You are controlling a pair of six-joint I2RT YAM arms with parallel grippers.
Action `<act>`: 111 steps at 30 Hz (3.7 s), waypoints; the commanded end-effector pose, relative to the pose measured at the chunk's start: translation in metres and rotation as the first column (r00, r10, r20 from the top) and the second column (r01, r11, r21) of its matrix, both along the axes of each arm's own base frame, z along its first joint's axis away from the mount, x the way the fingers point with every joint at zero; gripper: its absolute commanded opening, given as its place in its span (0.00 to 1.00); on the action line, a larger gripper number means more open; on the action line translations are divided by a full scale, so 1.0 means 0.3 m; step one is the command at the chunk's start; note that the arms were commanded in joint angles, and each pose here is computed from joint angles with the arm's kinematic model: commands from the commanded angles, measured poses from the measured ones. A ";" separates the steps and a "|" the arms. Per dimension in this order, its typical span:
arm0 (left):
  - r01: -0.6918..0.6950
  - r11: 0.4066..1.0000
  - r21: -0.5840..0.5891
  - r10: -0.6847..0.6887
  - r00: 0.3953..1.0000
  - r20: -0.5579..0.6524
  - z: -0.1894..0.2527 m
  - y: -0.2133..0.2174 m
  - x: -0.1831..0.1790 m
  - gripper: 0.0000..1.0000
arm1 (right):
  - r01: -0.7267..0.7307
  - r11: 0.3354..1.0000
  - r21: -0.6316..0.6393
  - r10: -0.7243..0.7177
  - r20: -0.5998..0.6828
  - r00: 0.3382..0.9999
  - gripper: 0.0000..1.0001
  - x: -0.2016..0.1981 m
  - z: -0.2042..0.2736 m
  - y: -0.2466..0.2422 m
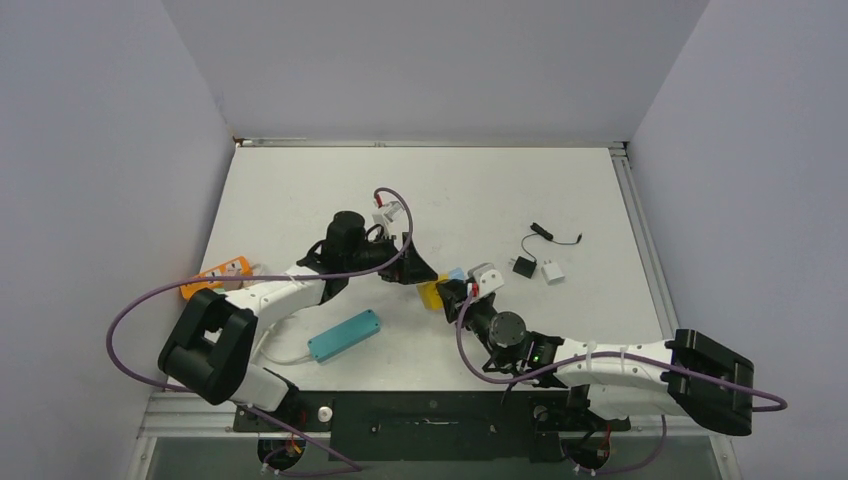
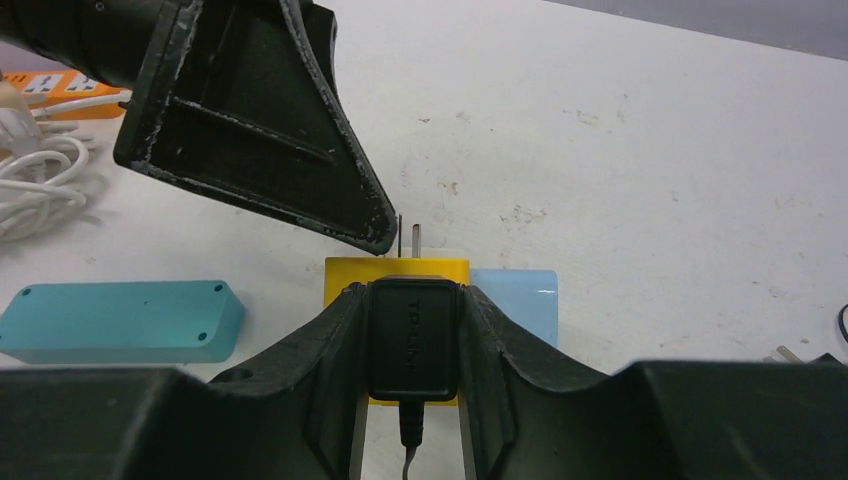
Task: Pull the plug off the socket
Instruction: Remove the plug from the socket.
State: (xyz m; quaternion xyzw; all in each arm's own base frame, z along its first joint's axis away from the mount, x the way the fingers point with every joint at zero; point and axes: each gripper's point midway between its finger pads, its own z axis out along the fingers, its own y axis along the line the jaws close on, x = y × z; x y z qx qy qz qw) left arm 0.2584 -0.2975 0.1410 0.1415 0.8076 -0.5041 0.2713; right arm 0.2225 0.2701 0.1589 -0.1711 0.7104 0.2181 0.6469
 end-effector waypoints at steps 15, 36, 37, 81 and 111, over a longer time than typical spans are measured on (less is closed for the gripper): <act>0.091 0.996 0.003 -0.090 0.995 -0.048 0.005 -0.061 -0.004 0.82 | 0.117 0.988 0.104 -0.127 0.098 0.987 0.05 0.025 0.128 -0.043; 0.205 0.978 -0.033 -0.208 0.973 -0.102 -0.021 -0.128 -0.075 0.76 | 0.088 0.986 0.140 -0.104 0.107 0.989 0.05 0.009 0.147 -0.048; 0.209 0.977 -0.035 -0.212 0.972 -0.100 -0.019 -0.129 -0.078 0.76 | 0.083 0.986 0.143 -0.099 0.109 0.989 0.05 0.007 0.149 -0.046; 0.178 0.979 0.104 -0.179 0.984 -0.004 -0.044 -0.096 -0.047 0.00 | 0.084 0.979 0.188 -0.081 -0.023 0.996 0.05 0.115 0.081 -0.073; 0.131 0.977 0.171 -0.137 0.990 0.024 -0.058 -0.068 -0.019 0.00 | 0.054 0.986 0.161 -0.048 -0.042 0.998 0.05 0.114 0.066 -0.032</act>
